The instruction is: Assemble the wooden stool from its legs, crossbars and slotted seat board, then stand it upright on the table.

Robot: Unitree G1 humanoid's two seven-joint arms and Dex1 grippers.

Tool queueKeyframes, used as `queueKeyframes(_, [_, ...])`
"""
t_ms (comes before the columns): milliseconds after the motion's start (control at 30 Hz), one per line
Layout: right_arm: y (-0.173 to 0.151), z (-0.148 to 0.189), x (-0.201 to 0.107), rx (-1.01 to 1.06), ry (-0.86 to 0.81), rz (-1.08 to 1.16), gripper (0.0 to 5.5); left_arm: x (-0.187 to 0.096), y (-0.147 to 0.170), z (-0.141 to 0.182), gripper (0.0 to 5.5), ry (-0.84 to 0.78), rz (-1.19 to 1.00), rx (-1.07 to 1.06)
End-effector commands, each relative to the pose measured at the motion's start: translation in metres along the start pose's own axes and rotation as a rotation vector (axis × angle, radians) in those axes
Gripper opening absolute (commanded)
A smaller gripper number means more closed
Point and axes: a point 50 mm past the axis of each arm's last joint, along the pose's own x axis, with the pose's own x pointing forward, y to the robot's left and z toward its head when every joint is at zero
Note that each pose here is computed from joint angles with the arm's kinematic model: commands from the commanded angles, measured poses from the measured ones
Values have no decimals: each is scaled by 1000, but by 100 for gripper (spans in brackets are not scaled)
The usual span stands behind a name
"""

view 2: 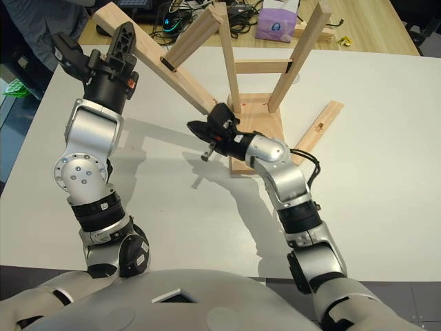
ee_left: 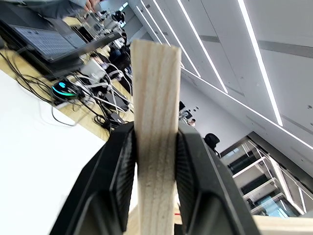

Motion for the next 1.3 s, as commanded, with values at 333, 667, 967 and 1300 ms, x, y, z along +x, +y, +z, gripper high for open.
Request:
queueKeyframes(333, [-81,-27,-150,-442,535,-300,0,-7,8,25,102,-158,59,84])
queueKeyframes(667, [-77,-93,-104,-572,619,-215,0,-6,4,13,102,-111,38,60])
queueKeyframes(967, [-71,-80,-59,-510,474,-200,0,-6,4,9,102,-91,35,70])
queueKeyframes(1300, [-62,-65,-66,-484,418,-213,0,-12,25,-16,102,-8,-48,434])
